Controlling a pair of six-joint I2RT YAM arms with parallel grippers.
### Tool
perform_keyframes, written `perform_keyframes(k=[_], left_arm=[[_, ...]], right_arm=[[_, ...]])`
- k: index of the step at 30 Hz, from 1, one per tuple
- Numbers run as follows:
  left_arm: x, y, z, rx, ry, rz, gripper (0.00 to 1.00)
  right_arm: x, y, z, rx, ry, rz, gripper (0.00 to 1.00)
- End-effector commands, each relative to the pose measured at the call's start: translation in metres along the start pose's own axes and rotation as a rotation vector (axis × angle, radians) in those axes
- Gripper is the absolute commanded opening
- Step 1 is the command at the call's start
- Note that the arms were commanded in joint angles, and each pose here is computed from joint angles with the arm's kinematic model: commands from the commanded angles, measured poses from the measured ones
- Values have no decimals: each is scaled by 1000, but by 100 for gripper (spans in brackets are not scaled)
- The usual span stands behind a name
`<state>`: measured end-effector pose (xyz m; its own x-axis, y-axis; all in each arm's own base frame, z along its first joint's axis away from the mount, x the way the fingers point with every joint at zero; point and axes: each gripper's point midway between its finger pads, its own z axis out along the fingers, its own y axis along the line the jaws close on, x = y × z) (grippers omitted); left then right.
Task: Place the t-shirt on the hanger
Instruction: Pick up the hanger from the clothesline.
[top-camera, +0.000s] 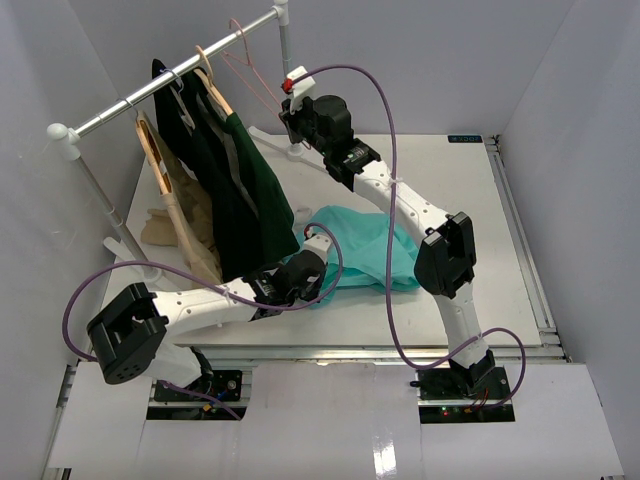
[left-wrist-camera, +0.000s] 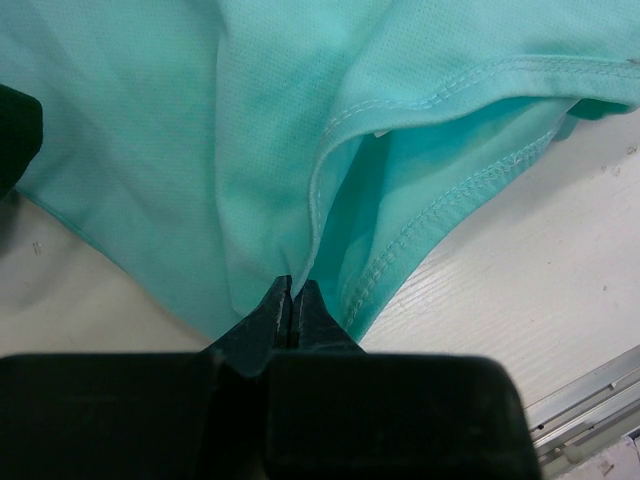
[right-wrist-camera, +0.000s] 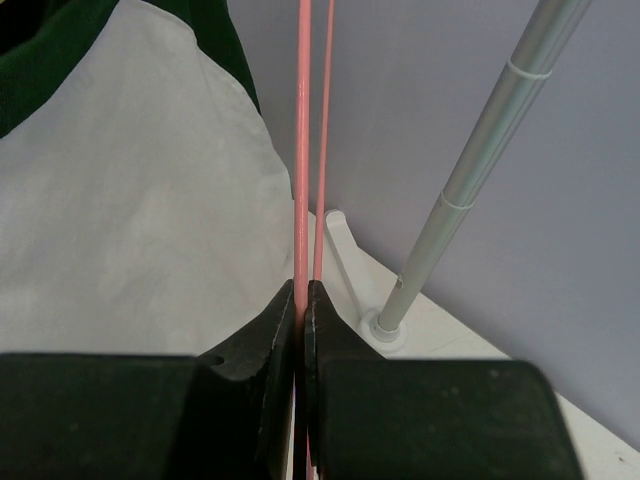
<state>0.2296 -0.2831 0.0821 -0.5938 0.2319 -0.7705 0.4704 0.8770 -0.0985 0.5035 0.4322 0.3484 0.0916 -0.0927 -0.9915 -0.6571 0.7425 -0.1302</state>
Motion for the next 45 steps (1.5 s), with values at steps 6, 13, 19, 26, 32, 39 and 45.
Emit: perform_keyframes(k=[6,13,19,26,32,39,45], left_arm=[[-12,1,-7,3,-39,-22,0],[-10,1,-5,-1,-33,-20,0],[-11,3,-5,-12,-37,-23,0],[-13,5,-6,-18,-47,-28,0],[-15,1,-1,-6,-32,-38,0],[-50,-15,-9,67,-49,-112,0],[-77,-13,3,92,-14,-185,0]], right_arm=[[-90,-18,-22,50,-225,-55,8],[-88,-23,-41,76,-211,-77,8],[-82,-34,-61,129,-176,-111,8],[-43,-41,-99,183,-59,-94,8],[10,-54,-163,258,97,-107,8],[60,-63,-261,381,305,4,8],[113,-39,-344,346,450,143,8]])
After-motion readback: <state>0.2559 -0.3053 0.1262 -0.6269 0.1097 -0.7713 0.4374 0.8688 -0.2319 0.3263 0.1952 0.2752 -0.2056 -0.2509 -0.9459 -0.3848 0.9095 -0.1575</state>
